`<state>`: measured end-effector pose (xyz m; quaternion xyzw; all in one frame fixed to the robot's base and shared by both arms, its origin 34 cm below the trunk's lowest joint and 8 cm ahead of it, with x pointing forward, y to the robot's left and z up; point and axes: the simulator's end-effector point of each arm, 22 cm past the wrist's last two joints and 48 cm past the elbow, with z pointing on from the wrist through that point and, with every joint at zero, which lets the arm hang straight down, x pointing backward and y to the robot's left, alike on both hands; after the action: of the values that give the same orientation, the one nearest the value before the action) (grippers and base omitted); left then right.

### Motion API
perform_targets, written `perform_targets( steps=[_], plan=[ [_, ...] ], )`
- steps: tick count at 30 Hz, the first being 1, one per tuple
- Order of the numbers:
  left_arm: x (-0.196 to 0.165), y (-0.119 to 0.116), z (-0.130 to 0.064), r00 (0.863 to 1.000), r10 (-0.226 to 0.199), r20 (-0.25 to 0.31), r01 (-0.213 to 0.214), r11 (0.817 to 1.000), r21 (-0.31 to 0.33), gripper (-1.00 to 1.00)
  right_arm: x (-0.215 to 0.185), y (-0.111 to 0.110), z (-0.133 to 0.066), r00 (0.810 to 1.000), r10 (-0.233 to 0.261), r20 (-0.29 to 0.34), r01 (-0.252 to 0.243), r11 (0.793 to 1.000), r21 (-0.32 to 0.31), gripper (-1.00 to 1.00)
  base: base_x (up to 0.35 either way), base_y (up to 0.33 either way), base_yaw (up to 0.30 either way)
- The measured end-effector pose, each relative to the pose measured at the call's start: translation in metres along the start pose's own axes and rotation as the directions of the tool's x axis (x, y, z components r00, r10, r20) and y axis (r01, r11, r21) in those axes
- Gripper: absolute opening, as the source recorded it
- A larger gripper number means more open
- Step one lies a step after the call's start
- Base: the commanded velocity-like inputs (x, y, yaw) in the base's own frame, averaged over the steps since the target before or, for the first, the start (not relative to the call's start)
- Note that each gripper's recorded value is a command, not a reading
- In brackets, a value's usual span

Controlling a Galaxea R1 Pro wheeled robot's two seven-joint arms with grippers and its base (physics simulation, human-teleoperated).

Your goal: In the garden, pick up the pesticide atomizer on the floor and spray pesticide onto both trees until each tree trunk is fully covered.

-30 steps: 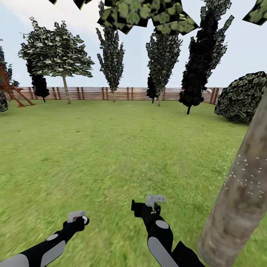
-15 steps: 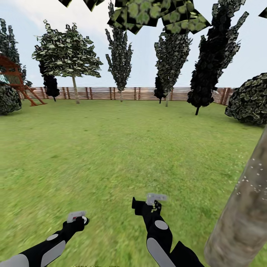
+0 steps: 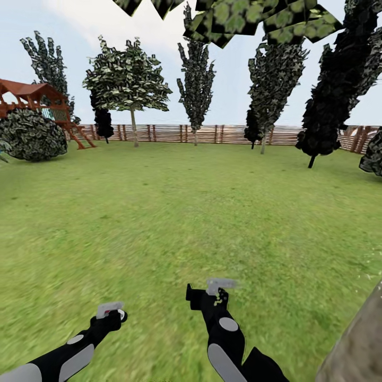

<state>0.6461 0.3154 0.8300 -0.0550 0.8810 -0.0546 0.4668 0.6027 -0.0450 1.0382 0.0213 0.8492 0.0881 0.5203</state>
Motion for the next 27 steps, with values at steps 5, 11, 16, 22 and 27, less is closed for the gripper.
perform_targets(
  steps=[5,11,16,22,27],
  plan=[
    [-0.0002,-0.0004,0.0,1.0,0.0,0.001,0.0,1.0,0.001,-1.0,0.0017,0.0032,-0.001,1.0,-0.007,-0.001,0.007,1.0,-0.007,1.0,0.0,0.0,0.285],
    [-0.0004,-0.0009,0.0002,1.0,0.001,0.002,-0.001,1.0,0.002,-1.0,0.0023,0.0037,-0.0013,1.0,-0.01,-0.002,0.01,1.0,-0.008,1.0,0.0,0.0,0.285],
    [-0.0002,-0.0014,0.0002,1.0,0.001,0.001,-0.001,1.0,0.002,-1.0,0.0024,0.0038,-0.0013,1.0,-0.01,-0.002,0.01,1.0,-0.008,1.0,0.0,0.0,0.285],
    [-0.0001,-0.0017,0.0002,1.0,0.001,0.001,-0.001,1.0,0.003,-1.0,0.0025,0.0033,-0.0012,1.0,-0.011,-0.002,0.01,1.0,-0.008,1.0,0.0,0.0,0.285],
    [0.0,-0.0024,0.0003,1.0,0.0,0.001,0.0,1.0,0.003,-1.0,0.0027,0.0011,-0.0007,1.0,-0.013,-0.002,0.013,1.0,-0.005,1.0,0.0,0.0,0.285]
  ],
)
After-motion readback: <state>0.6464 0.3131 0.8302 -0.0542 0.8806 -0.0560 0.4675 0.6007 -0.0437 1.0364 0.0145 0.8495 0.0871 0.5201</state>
